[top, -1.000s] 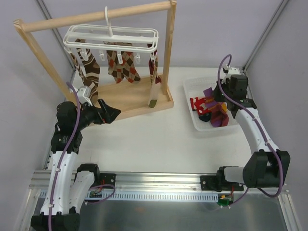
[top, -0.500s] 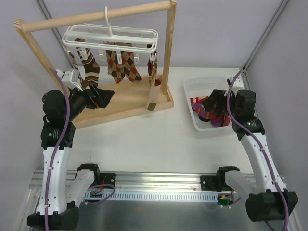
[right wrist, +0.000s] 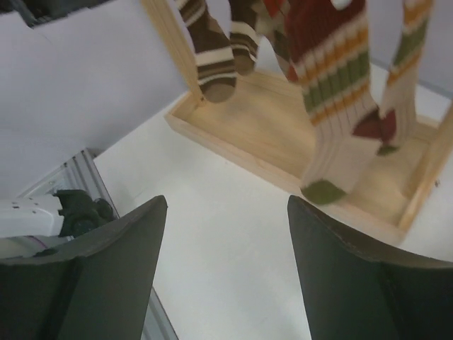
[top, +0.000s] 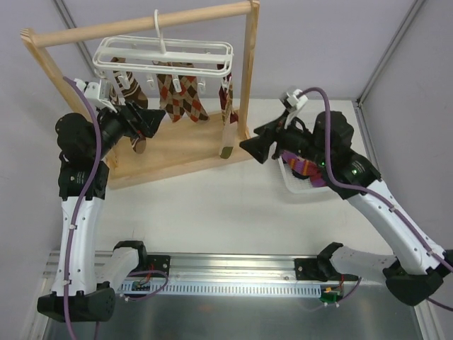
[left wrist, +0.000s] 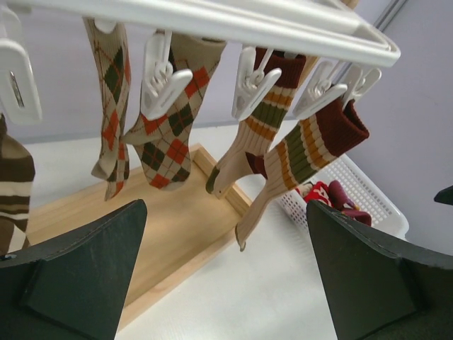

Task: Clip the socks to the hanger
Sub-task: Open the clamp at the hanger.

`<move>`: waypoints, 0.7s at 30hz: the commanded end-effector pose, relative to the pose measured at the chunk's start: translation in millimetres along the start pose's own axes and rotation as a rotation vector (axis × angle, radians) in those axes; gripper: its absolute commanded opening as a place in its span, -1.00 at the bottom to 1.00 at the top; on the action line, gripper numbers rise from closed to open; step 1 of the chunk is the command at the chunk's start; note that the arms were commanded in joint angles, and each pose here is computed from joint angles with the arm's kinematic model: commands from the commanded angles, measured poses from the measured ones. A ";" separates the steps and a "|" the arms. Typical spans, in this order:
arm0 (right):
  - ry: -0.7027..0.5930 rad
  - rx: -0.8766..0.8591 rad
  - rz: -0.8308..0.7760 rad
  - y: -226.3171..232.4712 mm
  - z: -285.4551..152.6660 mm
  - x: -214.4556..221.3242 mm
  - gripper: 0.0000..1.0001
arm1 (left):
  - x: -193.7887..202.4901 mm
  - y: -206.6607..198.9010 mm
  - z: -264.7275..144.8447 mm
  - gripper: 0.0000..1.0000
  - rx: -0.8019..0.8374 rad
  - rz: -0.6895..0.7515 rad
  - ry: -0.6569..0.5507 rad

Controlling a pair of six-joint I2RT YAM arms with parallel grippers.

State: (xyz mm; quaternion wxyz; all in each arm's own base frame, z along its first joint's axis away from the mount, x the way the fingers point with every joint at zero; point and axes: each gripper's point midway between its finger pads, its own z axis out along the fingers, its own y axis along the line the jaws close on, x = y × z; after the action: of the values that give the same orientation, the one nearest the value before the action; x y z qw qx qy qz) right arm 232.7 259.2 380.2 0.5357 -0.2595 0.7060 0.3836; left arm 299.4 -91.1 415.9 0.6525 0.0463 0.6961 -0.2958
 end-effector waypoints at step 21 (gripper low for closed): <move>-0.272 -0.046 -0.034 97.0 191.4 -100.9 0.46 | -19.8 85.8 -60.5 0.99 -0.610 -0.182 -0.252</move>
State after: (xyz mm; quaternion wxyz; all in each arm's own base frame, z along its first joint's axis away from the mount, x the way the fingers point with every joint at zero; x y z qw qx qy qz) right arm 283.3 467.9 413.4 0.5406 -0.2684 0.6731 0.4273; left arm 289.8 -12.0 420.1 0.6981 -0.1721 0.6734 -0.1719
